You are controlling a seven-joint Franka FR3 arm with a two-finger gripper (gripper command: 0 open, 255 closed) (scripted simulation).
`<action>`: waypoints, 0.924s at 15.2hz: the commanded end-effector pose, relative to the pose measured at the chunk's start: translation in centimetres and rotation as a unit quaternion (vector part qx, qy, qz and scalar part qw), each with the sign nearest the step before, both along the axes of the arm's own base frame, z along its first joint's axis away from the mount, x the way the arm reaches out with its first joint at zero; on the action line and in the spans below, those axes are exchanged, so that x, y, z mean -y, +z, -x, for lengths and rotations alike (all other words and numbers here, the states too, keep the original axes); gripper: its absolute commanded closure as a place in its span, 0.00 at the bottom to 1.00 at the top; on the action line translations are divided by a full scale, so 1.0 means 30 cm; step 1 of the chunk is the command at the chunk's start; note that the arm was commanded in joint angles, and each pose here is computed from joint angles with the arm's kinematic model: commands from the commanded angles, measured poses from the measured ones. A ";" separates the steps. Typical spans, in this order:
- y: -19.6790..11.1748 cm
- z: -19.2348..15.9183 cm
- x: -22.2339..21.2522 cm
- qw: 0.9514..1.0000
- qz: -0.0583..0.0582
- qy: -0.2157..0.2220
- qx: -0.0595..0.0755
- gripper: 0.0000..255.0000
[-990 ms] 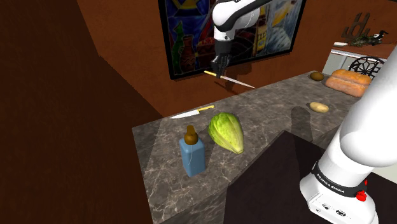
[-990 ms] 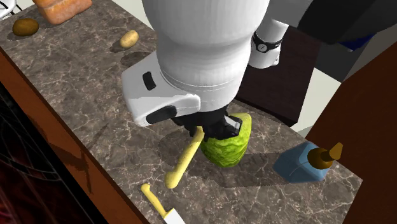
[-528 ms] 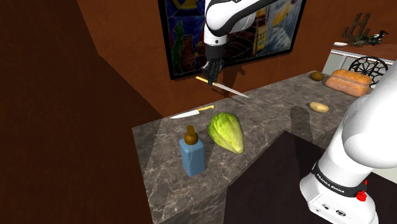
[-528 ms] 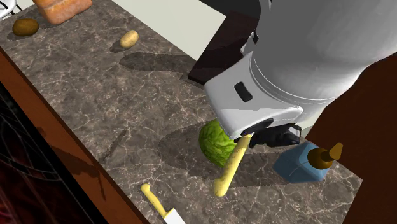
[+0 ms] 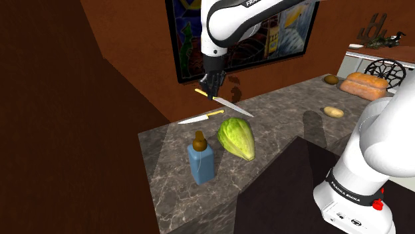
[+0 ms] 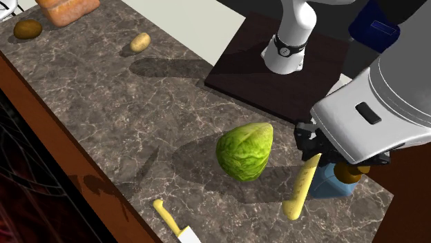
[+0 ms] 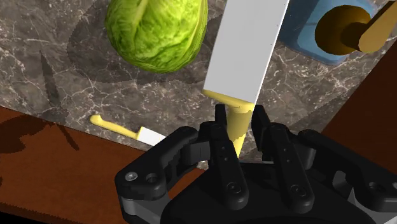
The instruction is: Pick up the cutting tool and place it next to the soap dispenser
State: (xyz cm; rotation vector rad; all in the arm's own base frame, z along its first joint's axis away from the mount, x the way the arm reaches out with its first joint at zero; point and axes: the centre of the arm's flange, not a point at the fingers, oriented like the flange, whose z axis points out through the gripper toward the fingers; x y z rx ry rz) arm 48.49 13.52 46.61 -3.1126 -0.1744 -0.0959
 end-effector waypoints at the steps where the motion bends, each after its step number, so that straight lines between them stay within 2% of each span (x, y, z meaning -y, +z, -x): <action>1: -0.034 0.004 -0.010 1.000 0.000 0.000 0.000 1.00; 14: -0.263 0.004 -0.010 1.000 0.000 0.000 0.000 1.00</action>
